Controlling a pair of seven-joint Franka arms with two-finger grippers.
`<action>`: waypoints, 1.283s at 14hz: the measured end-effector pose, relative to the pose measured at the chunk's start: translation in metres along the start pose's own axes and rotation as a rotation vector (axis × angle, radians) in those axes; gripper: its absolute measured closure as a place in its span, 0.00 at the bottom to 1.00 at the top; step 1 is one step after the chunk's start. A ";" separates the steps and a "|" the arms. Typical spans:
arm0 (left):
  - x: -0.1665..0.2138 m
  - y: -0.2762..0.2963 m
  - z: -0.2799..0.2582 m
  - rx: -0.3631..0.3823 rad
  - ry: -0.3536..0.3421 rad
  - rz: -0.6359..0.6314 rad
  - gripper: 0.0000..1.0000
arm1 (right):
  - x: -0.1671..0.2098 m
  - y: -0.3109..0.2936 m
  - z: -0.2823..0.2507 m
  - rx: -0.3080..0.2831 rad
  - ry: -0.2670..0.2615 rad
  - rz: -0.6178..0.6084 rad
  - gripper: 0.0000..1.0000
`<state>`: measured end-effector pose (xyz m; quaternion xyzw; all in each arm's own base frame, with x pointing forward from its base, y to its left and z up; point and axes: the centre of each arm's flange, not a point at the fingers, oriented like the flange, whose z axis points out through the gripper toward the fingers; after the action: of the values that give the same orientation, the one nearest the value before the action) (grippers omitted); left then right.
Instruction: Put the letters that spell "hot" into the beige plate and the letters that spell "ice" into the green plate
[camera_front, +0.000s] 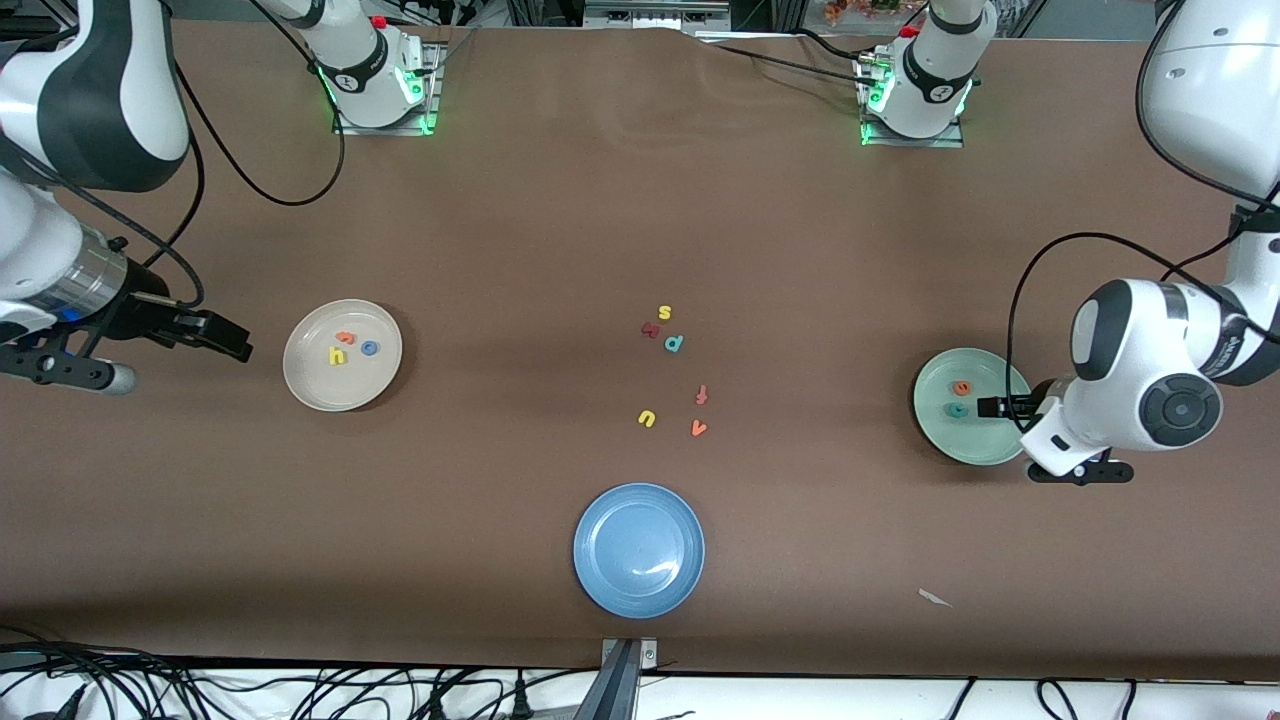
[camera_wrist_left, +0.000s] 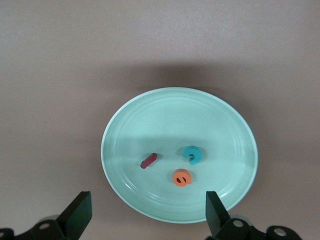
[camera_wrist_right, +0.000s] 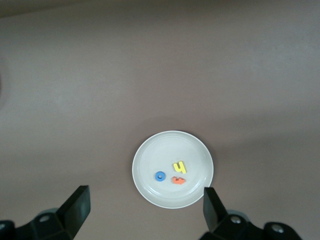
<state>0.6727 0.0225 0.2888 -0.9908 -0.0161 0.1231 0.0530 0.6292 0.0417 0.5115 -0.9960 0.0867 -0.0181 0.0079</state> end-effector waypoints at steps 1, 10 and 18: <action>-0.002 0.000 -0.008 -0.008 0.010 -0.004 0.00 | -0.001 -0.003 0.000 0.000 -0.001 -0.005 0.00; -0.033 0.000 -0.079 -0.081 0.016 -0.017 0.00 | -0.004 -0.015 0.003 -0.001 -0.005 -0.023 0.00; -0.113 -0.022 -0.191 -0.116 0.125 0.021 0.00 | -0.003 -0.014 0.004 0.001 0.005 -0.022 0.00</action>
<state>0.6101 0.0197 0.5028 -0.9981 -0.0096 0.0605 -0.0050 0.6292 0.0564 0.5073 -0.9969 0.0757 -0.0207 0.0079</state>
